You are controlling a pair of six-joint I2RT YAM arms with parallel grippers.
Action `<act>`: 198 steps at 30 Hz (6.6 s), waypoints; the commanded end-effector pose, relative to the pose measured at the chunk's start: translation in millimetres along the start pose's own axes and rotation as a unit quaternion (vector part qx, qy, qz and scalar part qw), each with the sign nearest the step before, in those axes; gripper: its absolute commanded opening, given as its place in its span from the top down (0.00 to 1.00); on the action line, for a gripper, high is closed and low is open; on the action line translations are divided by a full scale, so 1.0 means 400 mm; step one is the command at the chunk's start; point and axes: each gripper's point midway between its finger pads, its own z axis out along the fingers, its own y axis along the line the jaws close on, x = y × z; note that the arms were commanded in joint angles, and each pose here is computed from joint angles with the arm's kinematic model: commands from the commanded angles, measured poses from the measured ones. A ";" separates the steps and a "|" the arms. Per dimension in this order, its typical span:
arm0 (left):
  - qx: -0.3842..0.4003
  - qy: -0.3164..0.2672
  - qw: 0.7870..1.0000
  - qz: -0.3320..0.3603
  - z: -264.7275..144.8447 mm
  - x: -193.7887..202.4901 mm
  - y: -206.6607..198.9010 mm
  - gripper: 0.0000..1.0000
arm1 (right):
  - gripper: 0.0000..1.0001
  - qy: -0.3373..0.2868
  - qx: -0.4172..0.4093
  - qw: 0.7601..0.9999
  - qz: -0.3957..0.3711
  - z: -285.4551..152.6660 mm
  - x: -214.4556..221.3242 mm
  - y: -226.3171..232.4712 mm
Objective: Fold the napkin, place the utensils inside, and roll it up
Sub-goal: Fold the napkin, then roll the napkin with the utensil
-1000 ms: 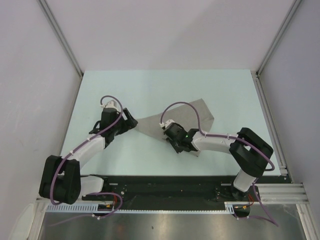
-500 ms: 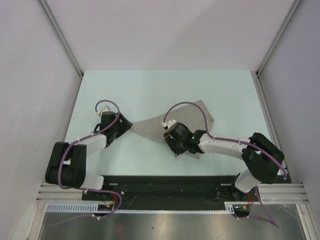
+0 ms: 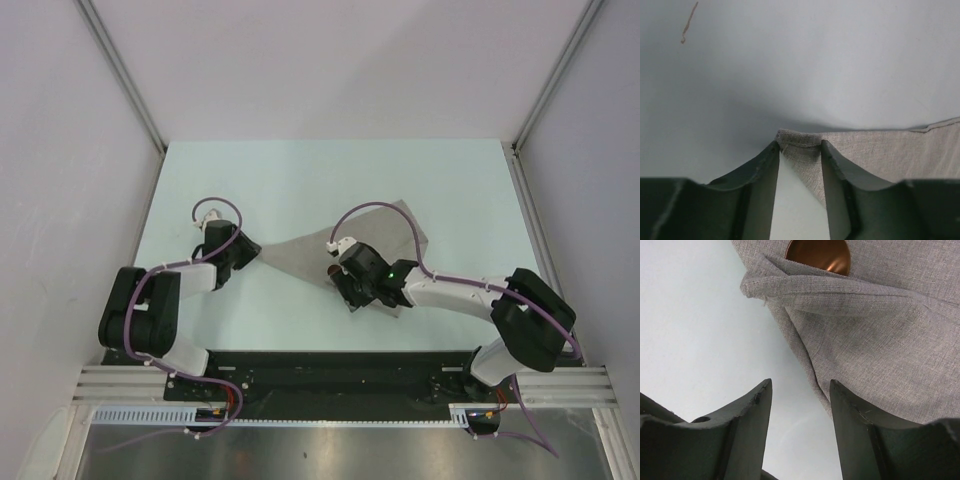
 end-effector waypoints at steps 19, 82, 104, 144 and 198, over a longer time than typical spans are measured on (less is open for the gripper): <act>0.021 -0.009 1.000 0.021 0.002 -0.032 -0.033 0.91 | 0.51 -0.068 0.019 0.997 0.020 0.089 -0.188 -0.018; 0.467 0.141 0.740 0.462 -0.327 0.665 -0.708 1.00 | 0.40 -0.198 0.122 0.935 0.269 -0.215 -0.134 -0.484; 0.484 0.216 0.711 0.462 -0.330 0.836 -0.659 1.00 | 0.39 -0.189 0.112 0.935 0.280 -0.211 -0.117 -0.487; 0.339 0.123 0.884 0.298 -0.213 0.327 -0.424 0.06 | 0.32 -0.030 -0.124 0.876 0.465 -0.170 0.177 -0.178; 0.374 0.229 0.878 0.190 -0.163 0.463 -0.359 0.46 | 0.86 0.012 -0.027 0.894 0.447 -0.072 0.231 -0.224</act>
